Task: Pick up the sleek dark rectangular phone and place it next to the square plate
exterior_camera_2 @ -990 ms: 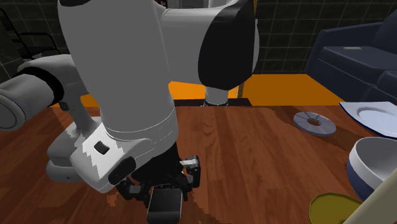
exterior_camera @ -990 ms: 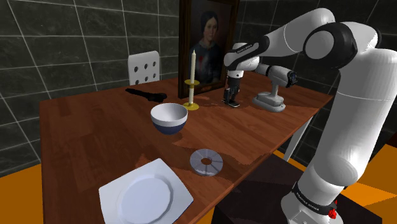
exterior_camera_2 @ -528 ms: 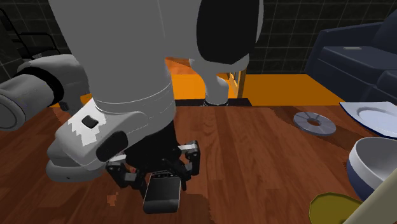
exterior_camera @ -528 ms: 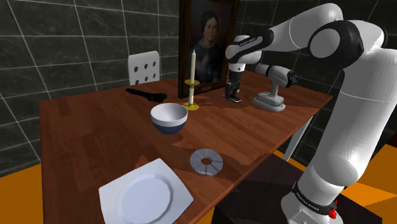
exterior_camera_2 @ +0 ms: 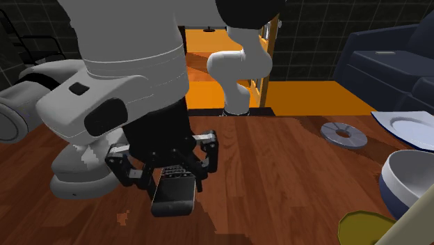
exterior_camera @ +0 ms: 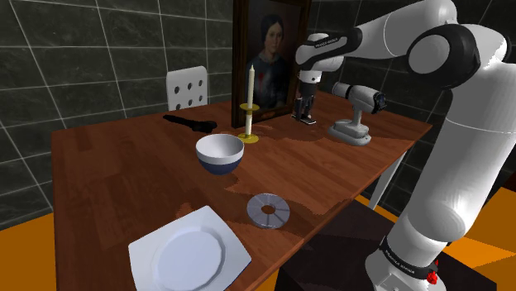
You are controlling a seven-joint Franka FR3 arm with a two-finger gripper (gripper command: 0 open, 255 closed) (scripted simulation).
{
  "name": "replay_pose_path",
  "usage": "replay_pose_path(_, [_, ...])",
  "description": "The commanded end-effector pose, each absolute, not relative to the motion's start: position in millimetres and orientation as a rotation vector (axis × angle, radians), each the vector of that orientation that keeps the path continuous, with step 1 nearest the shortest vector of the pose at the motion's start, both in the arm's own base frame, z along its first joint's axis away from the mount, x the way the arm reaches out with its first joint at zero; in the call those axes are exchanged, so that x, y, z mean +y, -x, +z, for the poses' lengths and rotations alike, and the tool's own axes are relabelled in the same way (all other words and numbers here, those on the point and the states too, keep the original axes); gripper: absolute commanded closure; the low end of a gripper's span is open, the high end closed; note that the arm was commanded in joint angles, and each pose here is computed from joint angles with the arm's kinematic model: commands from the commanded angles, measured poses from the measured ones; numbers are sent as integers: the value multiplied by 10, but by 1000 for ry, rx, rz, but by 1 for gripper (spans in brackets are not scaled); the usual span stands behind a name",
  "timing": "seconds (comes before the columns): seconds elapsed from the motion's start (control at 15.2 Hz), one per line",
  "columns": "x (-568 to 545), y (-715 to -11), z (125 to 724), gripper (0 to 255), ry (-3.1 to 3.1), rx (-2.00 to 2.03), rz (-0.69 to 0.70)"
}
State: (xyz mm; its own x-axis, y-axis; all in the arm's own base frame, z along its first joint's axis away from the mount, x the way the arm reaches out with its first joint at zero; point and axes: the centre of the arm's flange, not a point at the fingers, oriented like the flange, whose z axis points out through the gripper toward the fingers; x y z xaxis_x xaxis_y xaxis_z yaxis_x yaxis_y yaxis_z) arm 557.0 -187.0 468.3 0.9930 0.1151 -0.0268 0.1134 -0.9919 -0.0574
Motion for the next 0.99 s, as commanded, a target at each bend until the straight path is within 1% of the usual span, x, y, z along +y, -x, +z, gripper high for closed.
replay_pose_path(0.0, [-1864, -5580, 4793, 255, 3080, -177, 47])
replay_pose_path(0.07, [-1864, -5580, 4805, 255, 3080, -177, 47])
replay_pose_path(0.92, [-155, -5421, 4805, 255, 3080, -177, 47])
